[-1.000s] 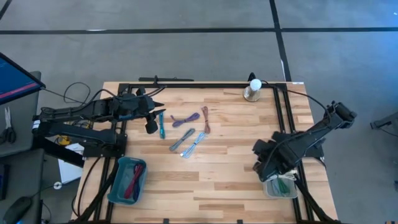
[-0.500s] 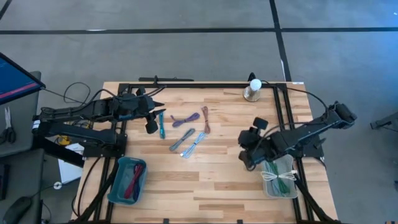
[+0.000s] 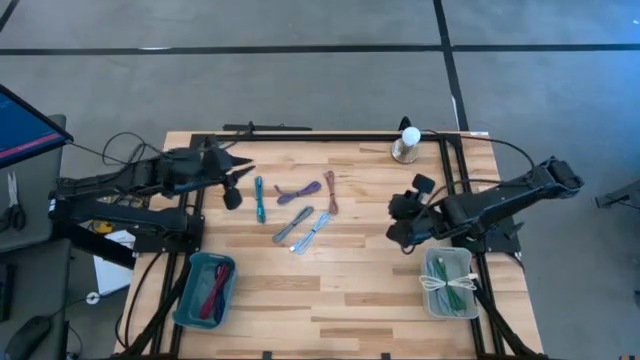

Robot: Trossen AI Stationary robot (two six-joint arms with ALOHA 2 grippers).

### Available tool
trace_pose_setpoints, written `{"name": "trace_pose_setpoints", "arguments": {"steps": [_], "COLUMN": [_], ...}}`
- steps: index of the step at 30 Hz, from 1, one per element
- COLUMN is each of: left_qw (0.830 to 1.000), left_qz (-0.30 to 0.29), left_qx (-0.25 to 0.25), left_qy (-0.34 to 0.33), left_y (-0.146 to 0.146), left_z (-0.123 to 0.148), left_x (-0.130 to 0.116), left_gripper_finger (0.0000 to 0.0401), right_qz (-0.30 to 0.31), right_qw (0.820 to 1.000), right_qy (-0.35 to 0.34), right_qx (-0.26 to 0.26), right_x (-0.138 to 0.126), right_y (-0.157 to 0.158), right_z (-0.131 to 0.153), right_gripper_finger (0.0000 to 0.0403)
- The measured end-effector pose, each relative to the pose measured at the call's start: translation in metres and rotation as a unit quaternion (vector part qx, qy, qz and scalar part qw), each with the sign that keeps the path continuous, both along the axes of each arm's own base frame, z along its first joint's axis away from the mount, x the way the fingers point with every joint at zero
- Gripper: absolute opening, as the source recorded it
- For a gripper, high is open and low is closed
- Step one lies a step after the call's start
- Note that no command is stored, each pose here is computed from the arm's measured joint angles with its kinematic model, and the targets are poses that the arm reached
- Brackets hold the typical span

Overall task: Pick & Place USB Port
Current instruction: Put the light blue patterned USB cable into the blue bin

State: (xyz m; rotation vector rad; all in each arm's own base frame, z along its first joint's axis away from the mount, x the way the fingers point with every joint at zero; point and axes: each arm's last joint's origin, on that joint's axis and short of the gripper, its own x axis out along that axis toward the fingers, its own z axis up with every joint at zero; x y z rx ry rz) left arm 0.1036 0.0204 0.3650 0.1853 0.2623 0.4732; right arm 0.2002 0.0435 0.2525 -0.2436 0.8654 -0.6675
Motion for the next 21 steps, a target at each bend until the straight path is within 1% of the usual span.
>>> {"name": "trace_pose_setpoints", "arguments": {"steps": [5, 8, 10, 15, 18, 21], "left_qw": [1.0, 0.999, 0.998, 0.999, 0.999, 0.999], "left_qz": [-0.007, -0.028, -0.037, -0.038, -0.037, -0.038], "left_qx": [-0.001, -0.004, -0.007, -0.012, -0.012, -0.011], "left_qy": [-0.031, -0.044, -0.041, -0.02, -0.02, -0.025], "left_y": [-0.003, -0.005, -0.006, -0.006, -0.006, -0.007], "left_z": [0.002, -0.008, -0.021, -0.057, -0.069, -0.075], "left_x": [-0.032, -0.043, -0.046, -0.046, -0.048, -0.051], "left_gripper_finger": [0.004, 0.0026, 0.002, 0.001, 0.0008, 0.0008], "right_qz": [0.003, 0.006, 0.018, 0.059, 0.083, 0.111], "right_qw": [0.999, 0.997, 0.994, 0.983, 0.973, 0.964], "right_qy": [-0.046, -0.077, -0.103, -0.172, -0.214, -0.242], "right_qx": [0.012, 0.019, 0.02, 0.01, 0.0, 0.007], "right_x": [-0.023, -0.036, -0.042, -0.051, -0.054, -0.057], "right_y": [-0.007, -0.012, -0.014, -0.018, -0.021, -0.024], "right_z": [-0.006, -0.011, -0.013, -0.021, -0.025, -0.029], "right_gripper_finger": [0.0064, 0.0064, 0.0064, 0.0063, 0.0063, 0.0063]}}
